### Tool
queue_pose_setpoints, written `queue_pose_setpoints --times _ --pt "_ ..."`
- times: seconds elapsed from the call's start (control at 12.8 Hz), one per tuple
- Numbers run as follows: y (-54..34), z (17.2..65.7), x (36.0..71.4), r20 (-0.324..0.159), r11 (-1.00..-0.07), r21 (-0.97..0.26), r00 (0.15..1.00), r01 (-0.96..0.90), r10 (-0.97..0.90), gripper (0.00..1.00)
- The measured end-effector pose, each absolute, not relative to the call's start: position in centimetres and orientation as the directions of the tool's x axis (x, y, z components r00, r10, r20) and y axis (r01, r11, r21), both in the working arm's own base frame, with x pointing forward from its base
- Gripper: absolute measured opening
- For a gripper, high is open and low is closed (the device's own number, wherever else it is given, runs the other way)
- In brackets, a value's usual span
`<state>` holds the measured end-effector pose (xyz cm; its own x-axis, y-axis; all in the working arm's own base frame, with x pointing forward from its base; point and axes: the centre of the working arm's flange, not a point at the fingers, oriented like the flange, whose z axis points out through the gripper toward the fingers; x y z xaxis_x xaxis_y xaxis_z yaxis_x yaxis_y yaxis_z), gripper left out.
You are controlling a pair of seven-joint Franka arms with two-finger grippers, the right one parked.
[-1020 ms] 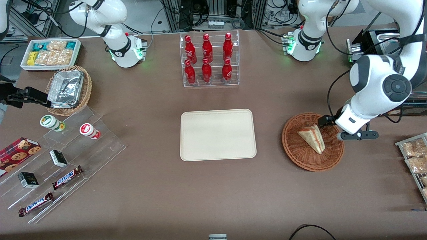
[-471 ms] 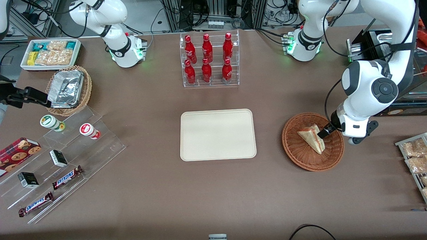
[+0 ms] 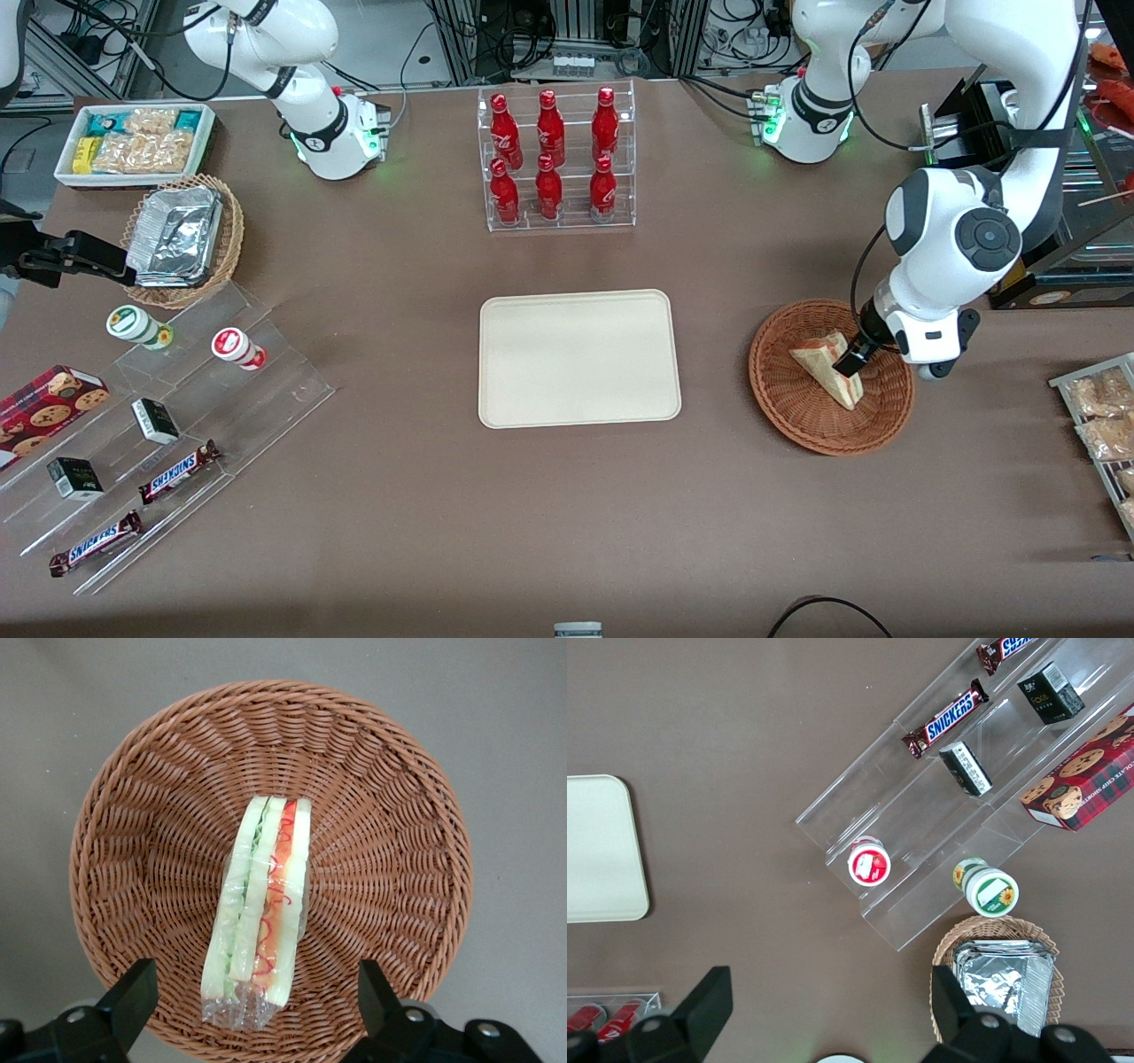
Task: Place sandwich from basket to tray
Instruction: 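Lower the left gripper and close it on the wrapped sandwich, then lift the sandwich and carry it toward the cream tray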
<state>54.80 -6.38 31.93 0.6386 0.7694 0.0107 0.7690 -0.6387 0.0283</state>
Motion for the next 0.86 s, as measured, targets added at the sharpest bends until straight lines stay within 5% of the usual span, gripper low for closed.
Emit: queue_pose_setpoints --times 0.71,0.86 --pt "-7.6 23.9 54.9 -0.023 -0.608 0.016 0.608 0.794 0.794 1.00" --pt "-7.6 23.9 54.9 -0.024 -0.608 0.015 0.608 0.794 0.794 0.93"
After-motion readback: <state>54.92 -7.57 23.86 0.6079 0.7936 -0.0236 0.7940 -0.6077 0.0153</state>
